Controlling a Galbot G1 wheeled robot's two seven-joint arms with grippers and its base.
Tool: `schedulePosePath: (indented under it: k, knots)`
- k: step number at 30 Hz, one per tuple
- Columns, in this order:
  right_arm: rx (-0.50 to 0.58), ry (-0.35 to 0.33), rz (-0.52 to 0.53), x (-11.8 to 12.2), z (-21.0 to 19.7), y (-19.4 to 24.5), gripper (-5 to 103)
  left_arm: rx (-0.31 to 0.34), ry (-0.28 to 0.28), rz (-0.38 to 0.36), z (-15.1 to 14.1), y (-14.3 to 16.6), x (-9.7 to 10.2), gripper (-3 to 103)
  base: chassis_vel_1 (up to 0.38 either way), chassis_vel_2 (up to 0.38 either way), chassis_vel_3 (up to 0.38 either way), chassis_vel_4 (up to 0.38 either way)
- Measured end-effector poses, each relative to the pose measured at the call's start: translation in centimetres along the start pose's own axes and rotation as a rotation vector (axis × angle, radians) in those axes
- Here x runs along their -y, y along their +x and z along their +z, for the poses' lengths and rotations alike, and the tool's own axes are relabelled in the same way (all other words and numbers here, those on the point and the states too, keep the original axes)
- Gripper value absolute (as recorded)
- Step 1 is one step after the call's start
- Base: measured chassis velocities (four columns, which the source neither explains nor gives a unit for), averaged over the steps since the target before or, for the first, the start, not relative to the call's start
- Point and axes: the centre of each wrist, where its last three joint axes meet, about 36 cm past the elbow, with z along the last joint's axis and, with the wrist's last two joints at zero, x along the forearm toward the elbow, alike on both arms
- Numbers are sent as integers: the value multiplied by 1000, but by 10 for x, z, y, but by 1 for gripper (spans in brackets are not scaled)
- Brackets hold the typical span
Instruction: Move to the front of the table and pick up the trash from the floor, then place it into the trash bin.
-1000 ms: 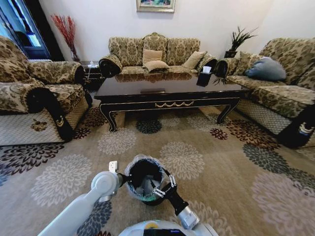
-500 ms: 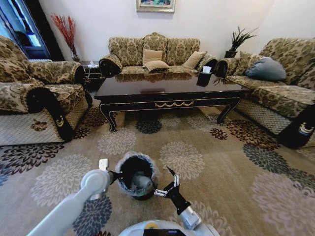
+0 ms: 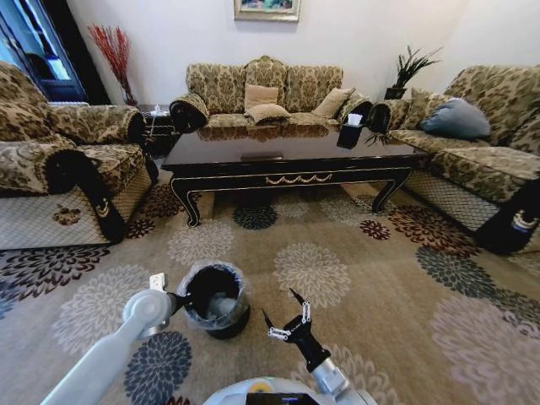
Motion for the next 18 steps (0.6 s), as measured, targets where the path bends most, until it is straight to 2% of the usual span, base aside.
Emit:
schedulePosePath:
  k: [14, 15, 17, 18]
  knots:
    - [-7, 18, 2, 5, 2, 3, 100, -8, 11, -25, 5, -8, -7, -2, 0, 0, 0, 0]
    - [-7, 18, 3, 5, 2, 3, 100, -7, 11, -22, 6, -7, -7, 3, 0, 0, 0, 0]
    - [-8, 17, 4, 5, 2, 3, 100, -8, 11, -27, 6, -7, -6, 3, 0, 0, 0, 0]
    - [-10, 17, 5, 5, 2, 3, 100, -5, 10, -36, 7, -7, -6, 9, 0, 0, 0, 0]
